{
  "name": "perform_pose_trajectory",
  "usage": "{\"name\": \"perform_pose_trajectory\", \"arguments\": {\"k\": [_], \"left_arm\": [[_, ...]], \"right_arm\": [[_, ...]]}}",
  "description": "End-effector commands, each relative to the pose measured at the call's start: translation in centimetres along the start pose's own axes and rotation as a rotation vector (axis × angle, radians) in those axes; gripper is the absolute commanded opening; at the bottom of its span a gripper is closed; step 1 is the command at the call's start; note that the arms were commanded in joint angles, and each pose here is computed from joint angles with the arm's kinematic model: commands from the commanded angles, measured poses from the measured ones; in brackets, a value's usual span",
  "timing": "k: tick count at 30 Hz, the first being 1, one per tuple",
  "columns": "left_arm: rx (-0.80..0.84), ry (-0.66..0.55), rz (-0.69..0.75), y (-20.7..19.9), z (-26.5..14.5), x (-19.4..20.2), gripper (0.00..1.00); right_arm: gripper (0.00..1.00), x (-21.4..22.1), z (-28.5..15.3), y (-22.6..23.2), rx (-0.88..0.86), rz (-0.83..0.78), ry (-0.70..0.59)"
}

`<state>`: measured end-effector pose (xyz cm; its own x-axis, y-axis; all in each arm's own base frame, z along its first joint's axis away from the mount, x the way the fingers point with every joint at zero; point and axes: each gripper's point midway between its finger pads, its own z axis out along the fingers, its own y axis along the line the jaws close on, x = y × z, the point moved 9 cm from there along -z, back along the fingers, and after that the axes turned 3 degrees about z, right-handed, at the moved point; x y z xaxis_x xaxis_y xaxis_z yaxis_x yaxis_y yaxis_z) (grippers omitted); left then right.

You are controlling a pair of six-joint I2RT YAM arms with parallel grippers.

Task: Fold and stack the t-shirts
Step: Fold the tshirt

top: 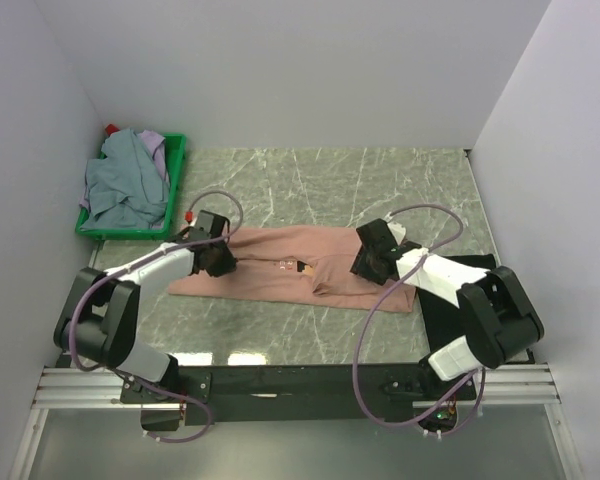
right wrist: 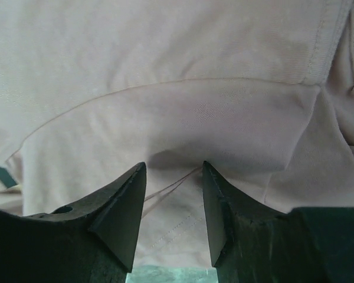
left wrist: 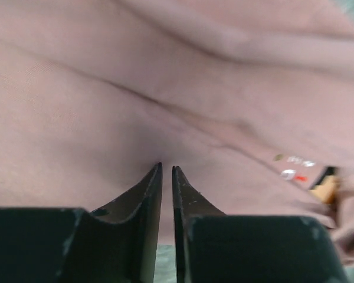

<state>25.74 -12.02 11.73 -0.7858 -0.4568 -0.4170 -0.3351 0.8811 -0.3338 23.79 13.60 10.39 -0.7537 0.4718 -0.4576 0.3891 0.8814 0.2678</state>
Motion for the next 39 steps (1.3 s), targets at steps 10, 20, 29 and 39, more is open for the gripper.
{"name": "perform_pose_trajectory", "arguments": {"k": [10,20,29,39], "left_arm": [[-0.048,0.108,0.160,0.0,1.7,4.7,0.17],[0.055,0.220,0.174,-2.3,1.5,10.1,0.16],[0.200,0.302,0.203,-7.1,0.2,15.8,0.16],[0.398,0.256,0.287,-13.9,-0.9,14.2,0.29]], "right_arm": [[0.50,-2.6,2.7,3.4,0.041,-0.028,0.034],[0.50,-8.6,5.9,6.7,0.105,-0.147,0.046],[0.51,-14.5,9.8,8.6,0.100,-0.190,0.070],[0.59,-21.7,8.4,12.9,-0.065,-0.189,-0.045]]}}
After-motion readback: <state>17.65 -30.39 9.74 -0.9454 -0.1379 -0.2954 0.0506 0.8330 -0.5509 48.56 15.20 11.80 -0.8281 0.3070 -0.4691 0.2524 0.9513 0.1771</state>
